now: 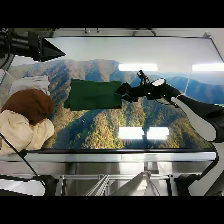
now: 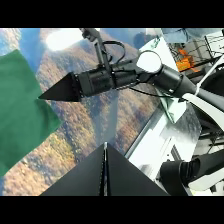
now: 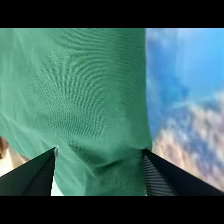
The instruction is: Fold the shirts.
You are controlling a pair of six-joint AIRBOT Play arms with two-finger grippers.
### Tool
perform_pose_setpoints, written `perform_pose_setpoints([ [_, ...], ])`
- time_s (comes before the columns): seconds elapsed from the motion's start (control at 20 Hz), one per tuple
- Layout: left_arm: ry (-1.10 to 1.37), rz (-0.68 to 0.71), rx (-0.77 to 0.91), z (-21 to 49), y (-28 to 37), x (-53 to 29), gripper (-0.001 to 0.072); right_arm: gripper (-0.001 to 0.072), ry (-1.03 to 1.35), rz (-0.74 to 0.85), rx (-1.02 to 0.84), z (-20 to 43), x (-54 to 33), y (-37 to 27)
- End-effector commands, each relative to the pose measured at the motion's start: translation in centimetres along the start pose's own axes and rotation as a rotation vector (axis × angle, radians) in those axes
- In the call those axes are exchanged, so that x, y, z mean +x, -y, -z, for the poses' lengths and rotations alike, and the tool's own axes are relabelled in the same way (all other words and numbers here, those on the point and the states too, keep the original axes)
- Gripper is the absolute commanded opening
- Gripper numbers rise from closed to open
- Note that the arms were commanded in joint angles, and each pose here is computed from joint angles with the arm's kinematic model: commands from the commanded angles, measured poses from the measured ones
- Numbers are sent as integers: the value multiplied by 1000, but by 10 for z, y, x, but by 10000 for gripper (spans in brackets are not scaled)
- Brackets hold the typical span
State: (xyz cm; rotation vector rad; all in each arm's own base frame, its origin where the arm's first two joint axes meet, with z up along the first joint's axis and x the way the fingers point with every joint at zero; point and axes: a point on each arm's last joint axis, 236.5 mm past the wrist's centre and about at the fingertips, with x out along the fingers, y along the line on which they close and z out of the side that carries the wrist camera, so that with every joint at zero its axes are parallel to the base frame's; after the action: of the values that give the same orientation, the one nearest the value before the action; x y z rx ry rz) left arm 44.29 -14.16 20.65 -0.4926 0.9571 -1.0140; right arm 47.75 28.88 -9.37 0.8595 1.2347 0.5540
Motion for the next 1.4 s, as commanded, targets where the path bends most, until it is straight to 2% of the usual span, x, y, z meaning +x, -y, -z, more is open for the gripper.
perform_pose_setpoints([
  [0.0,-9,3,6,2,1,0,21,548,-24,-31,-4,0,0,-4],
  [0.05,-16,6,6,4,1,0,21,461,-59,-59,-9,3,-7,-11],
  [0.25,-24,9,6,6,2,0,21,463,-78,-93,-45,-10,-51,-20],
  [0.3,-19,7,6,4,2,0,21,466,-58,-91,-44,-18,-59,-18],
  [0.4,-12,4,7,3,1,0,21,638,-40,-83,-35,-25,-65,-12],
  [0.9,-16,7,28,4,2,0,21,642,-150,-39,117,15,-8,11],
  [1.0,-16,8,32,4,2,0,21,641,-162,-57,138,23,5,6],
  [1.1,-15,8,33,4,2,0,21,598,-160,-86,141,28,21,-8],
  [1.25,-18,10,40,4,2,0,21,597,-186,-111,85,37,44,-31],
  [1.3,-19,10,39,5,2,0,21,548,-187,-129,80,36,48,-40],
  [1.35,-20,10,39,5,2,0,21,259,-180,-155,67,33,48,-50],
])
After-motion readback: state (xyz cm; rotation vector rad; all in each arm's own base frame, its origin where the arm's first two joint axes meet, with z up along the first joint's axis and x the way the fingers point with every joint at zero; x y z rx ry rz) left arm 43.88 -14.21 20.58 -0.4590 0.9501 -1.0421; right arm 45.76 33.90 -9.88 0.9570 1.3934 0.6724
